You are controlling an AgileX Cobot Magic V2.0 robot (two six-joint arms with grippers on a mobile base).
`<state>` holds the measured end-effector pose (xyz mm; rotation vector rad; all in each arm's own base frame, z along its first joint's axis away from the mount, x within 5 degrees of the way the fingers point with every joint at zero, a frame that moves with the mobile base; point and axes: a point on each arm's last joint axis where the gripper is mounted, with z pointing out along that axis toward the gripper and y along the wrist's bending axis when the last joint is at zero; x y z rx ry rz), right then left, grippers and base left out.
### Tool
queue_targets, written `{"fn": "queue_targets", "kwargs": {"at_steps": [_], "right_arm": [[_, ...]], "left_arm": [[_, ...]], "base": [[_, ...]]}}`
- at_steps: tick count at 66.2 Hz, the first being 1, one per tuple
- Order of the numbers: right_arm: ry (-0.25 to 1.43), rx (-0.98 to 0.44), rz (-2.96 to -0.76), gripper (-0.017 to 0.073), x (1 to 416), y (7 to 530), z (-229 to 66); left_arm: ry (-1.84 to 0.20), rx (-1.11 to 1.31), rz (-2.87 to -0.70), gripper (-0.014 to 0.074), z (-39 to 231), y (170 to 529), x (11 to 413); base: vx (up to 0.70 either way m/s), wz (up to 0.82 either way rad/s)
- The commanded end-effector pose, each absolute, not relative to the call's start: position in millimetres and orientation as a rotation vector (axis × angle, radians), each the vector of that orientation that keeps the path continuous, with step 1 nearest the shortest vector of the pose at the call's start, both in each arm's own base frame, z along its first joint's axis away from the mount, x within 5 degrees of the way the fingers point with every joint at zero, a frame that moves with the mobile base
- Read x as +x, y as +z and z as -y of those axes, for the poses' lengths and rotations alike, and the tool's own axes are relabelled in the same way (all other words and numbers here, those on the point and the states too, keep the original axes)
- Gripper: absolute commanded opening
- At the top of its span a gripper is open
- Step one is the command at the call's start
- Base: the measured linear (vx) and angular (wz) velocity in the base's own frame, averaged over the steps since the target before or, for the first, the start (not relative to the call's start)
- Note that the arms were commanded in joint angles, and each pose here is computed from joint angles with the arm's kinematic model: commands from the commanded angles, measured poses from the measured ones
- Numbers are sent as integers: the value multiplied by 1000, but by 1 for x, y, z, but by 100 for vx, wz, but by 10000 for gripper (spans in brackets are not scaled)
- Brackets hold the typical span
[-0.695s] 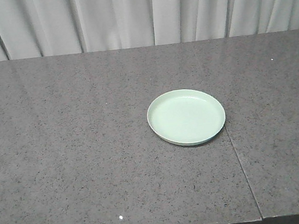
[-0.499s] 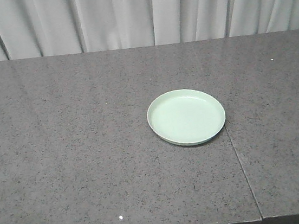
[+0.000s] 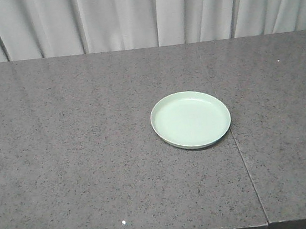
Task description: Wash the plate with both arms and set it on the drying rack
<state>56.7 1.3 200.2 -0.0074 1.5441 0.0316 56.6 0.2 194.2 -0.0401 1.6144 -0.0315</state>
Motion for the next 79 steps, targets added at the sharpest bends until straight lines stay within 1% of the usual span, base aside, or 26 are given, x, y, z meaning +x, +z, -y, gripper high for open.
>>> {"fn": "queue_targets", "kwargs": {"at_steps": [1,9,18,22,28,34,38,41,46,52,57,62,68,75,79], "right_arm": [[25,-18,-1472,-5,56,202,-2],[41,-4,-1458,-5,56,203,-2],[120,71,-1383,-5,55,210,-1],[207,158,-1334,-5,54,214,0],[413,365,-1294,-5,54,215,4],[487,428,-1306,-1,54,219,3],[503,412,-1349,22,52,227,0],[490,372,-1371,50,49,238,-2],[422,276,-1403,133,43,256,-4],[386,223,-1388,305,38,278,-5],[383,222,-1344,459,37,291,-4],[370,235,-1253,546,37,299,-1],[384,251,-1210,561,37,309,0],[364,211,-1332,552,44,326,-4],[320,154,-1402,543,49,344,-7]], "left_arm": [[-39,-49,-1546,-6,0,195,56],[-39,-49,-1546,-6,0,195,56],[-39,-49,-1546,-6,0,195,56],[-39,-49,-1546,-6,0,195,56],[-39,-49,-1546,-6,0,195,56],[-39,-49,-1546,-6,0,195,56],[-39,-49,-1546,-6,0,195,56],[-39,-49,-1546,-6,0,195,56],[-39,-49,-1546,-6,0,195,56],[-39,-49,-1546,-6,0,195,56],[-39,-49,-1546,-6,0,195,56],[-39,-49,-1546,-6,0,195,56],[-39,-49,-1546,-6,0,195,56],[-39,-49,-1546,-6,0,195,56],[-39,-49,-1546,-6,0,195,56]], "base": [[0,0],[0,0],[0,0],[0,0],[0,0],[0,0],[0,0],[0,0],[0,0],[0,0],[0,0],[0,0],[0,0],[0,0],[0,0]]}}
